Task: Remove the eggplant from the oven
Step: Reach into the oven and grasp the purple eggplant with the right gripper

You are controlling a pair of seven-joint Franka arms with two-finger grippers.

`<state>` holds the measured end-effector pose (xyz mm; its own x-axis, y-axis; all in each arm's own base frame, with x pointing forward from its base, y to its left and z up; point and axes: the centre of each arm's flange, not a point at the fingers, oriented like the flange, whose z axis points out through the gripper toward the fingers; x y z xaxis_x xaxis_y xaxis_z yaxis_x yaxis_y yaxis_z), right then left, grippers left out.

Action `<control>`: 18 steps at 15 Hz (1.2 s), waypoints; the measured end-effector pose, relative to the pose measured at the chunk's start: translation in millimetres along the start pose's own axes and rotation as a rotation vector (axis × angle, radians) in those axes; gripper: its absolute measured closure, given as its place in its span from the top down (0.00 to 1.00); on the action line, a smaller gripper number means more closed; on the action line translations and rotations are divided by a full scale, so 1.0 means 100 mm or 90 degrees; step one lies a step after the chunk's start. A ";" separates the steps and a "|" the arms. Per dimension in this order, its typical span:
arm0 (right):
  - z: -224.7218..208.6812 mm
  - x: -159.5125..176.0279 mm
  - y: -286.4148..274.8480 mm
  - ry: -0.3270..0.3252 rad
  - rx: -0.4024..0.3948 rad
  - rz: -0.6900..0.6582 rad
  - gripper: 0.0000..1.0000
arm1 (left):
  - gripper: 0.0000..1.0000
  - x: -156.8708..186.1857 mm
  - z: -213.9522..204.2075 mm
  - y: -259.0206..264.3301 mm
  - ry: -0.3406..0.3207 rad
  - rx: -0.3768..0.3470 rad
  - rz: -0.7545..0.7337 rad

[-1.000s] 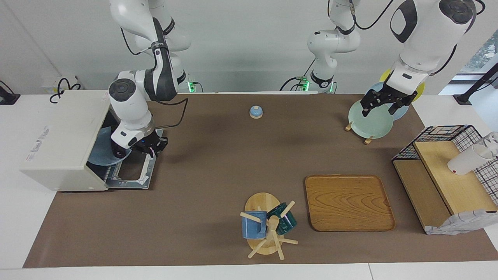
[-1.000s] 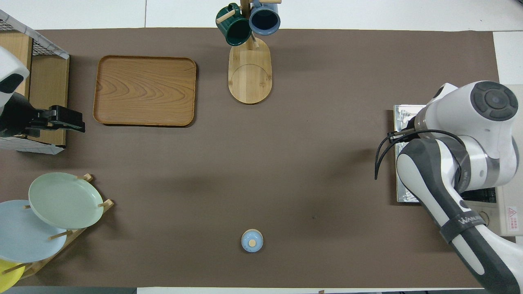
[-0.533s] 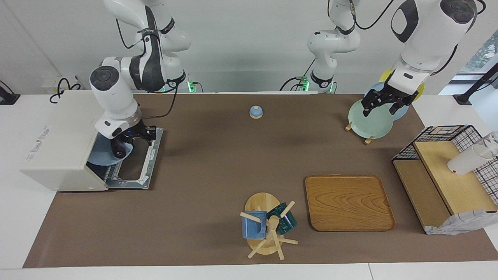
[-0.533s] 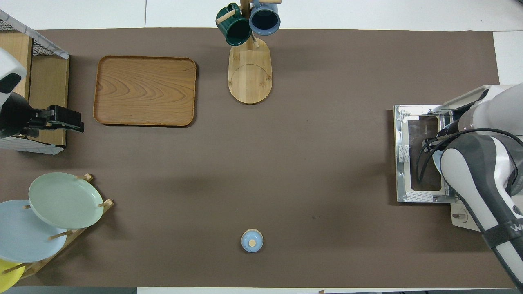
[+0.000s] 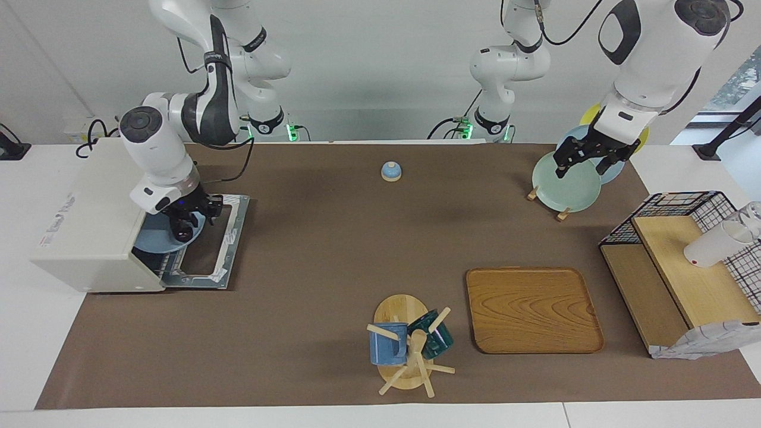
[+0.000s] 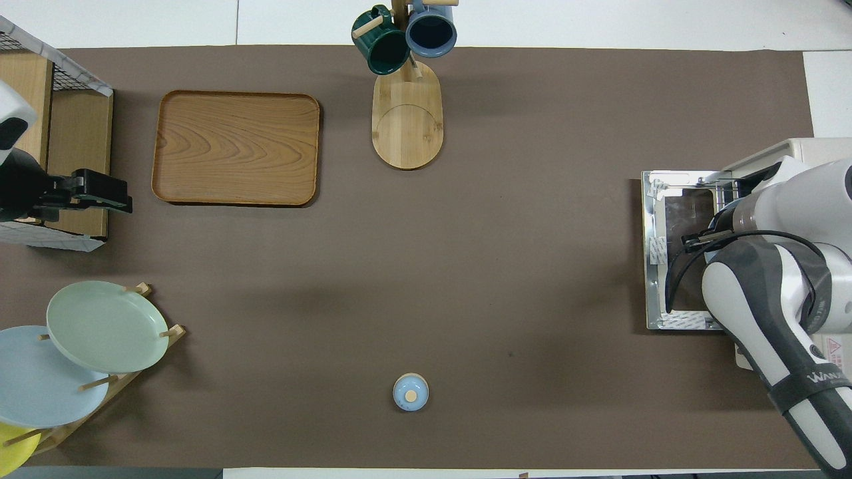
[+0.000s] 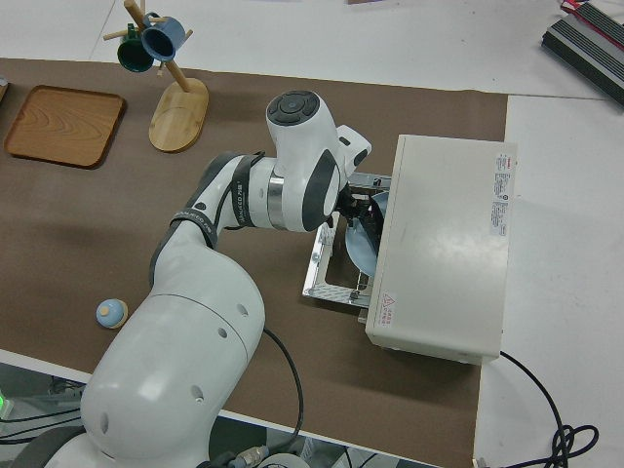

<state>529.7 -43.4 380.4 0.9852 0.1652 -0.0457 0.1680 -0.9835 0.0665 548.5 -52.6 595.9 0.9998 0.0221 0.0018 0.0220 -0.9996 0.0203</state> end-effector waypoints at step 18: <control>0.03 -0.10 0.09 -0.002 0.000 -0.048 0.03 | 1.00 0.07 -0.07 -0.13 0.033 -0.004 -0.042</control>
<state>521.0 -54.2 378.9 0.9698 0.2382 -0.0535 0.2413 -0.9684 0.0627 555.0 -39.2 602.3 0.9946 0.0892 0.0526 0.0878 -0.9957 0.0285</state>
